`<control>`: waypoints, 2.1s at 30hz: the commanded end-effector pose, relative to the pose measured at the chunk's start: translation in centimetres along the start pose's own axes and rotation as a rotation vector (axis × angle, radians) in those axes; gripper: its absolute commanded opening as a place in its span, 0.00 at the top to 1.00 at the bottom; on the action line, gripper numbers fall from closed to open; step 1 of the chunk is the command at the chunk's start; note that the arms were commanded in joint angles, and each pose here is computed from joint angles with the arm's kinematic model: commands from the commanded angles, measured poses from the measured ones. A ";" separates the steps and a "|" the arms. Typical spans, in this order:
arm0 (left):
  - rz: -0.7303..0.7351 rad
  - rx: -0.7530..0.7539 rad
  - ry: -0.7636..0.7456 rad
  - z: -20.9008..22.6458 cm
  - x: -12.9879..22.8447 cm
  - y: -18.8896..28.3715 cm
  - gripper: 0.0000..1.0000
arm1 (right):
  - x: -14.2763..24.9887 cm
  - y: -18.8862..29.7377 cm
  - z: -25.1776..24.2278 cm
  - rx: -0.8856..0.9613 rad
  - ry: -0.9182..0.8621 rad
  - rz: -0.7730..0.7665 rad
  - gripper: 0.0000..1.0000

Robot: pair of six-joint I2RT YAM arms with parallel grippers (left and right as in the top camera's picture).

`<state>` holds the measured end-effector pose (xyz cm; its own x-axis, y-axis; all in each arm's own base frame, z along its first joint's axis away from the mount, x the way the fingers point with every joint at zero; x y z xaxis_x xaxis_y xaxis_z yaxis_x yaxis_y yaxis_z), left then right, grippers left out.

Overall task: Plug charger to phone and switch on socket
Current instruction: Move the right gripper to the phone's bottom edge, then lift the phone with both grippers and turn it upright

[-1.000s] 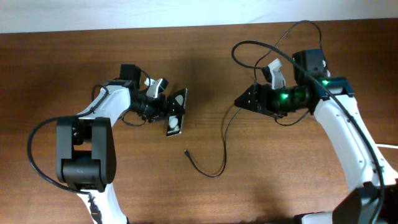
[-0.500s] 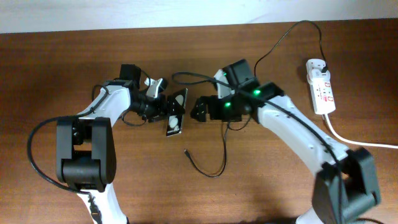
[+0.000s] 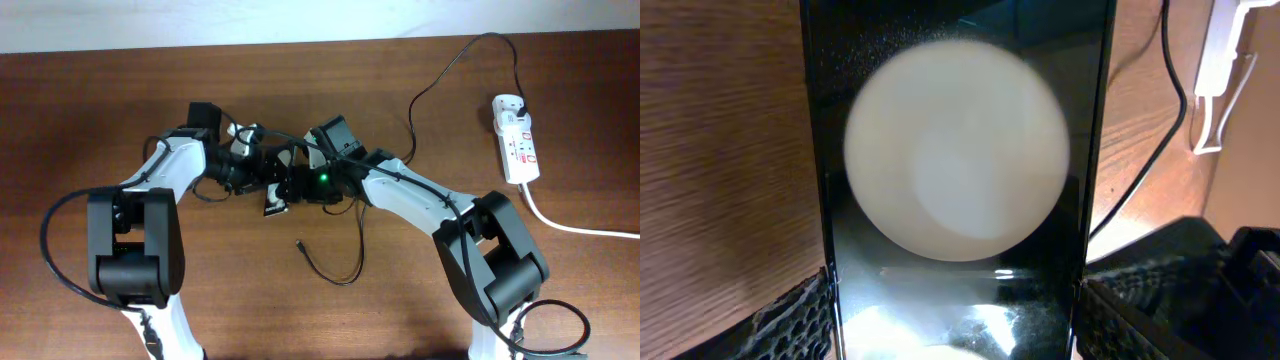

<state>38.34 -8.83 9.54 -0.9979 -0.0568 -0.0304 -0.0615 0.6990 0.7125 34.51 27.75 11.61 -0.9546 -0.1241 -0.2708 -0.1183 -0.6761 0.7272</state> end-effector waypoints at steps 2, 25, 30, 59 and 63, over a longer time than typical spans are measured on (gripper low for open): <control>0.029 0.040 -0.022 -0.6 0.4 -0.5 0.27 | -0.7 -0.3 0.1 0.012 -0.057 -0.039 0.51; 0.041 0.133 -0.032 -1.5 0.5 -0.4 0.23 | -0.4 -1.0 1.1 0.039 -0.071 -0.067 0.96; 0.031 0.218 -0.064 -1.9 0.3 0.2 0.19 | -0.7 -0.3 1.2 0.006 -0.058 -0.066 0.96; -0.107 0.794 -0.317 -8.2 0.3 9.7 0.22 | -1.8 6.9 6.7 -0.888 0.588 0.011 0.96; -0.084 0.797 -0.296 -8.6 0.5 9.4 0.23 | -1.2 6.5 7.4 -0.907 0.637 0.013 0.96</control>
<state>37.85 -7.01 21.36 -0.9409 -0.0547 -0.3343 -0.0602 0.9982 0.0061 34.91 27.32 19.34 -0.7069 -0.2841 -0.6477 0.2683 -0.9551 0.1261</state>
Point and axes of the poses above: each gripper's point midway between its finger pads, its own y axis back along the fingers, its own z axis along the line the jaws close on, x = y × z, the point moved 8 cm from there along y, back along the fingers, and after that the axes turned 7 degrees about y, right-handed, at the moved point
